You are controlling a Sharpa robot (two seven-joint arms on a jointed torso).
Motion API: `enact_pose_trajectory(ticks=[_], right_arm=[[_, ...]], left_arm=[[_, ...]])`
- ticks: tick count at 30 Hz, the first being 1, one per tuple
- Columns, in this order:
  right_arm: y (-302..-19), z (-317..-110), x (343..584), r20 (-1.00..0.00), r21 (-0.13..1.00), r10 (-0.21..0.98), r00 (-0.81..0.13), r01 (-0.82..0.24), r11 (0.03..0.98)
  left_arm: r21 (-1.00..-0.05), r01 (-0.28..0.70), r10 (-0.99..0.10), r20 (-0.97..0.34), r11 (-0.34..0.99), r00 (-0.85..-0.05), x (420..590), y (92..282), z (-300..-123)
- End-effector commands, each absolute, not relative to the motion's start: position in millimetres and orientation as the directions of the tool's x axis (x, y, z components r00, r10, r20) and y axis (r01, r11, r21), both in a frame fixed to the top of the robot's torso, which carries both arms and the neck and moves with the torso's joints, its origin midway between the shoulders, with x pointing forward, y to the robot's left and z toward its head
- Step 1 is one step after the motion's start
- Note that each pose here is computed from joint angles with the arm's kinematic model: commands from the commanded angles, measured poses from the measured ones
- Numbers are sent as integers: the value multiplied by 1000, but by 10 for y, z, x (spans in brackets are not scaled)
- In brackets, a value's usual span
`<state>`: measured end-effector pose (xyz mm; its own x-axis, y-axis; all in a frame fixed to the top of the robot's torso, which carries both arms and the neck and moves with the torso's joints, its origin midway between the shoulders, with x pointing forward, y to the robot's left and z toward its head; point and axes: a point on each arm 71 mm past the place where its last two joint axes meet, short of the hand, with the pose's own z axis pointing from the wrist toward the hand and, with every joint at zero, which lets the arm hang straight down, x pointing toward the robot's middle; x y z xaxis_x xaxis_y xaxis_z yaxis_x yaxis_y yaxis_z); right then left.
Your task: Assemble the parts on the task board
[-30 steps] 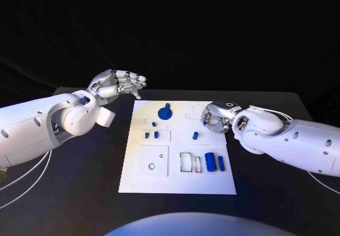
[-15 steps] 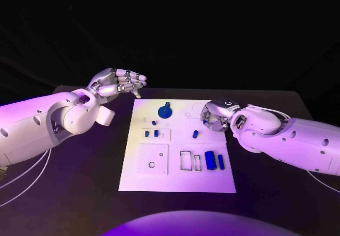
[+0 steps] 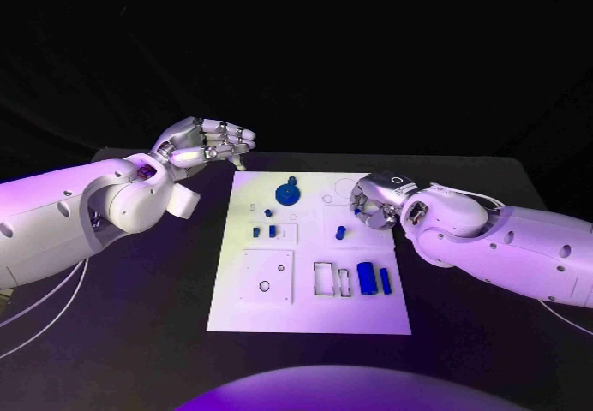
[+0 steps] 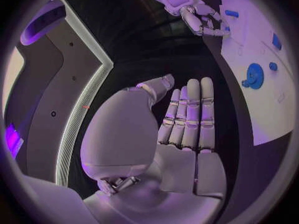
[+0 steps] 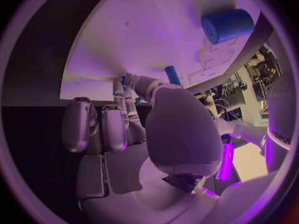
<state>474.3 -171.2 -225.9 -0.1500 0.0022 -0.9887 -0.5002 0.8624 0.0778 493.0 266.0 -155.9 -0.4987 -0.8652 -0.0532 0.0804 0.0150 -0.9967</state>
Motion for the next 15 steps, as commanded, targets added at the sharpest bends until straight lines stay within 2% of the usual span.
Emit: enact_pose_trajectory(ticks=[1,15], right_arm=[[-1723,-2299,4715,-993,57,0,-117,-488,871],[-1717,-2212,4685,-997,74,59,-47,-484,872]], left_arm=[[-996,88,-858,-56,13,-510,4924,2640,-1546],[-996,89,-859,-56,13,-509,4927,2640,-1546]])
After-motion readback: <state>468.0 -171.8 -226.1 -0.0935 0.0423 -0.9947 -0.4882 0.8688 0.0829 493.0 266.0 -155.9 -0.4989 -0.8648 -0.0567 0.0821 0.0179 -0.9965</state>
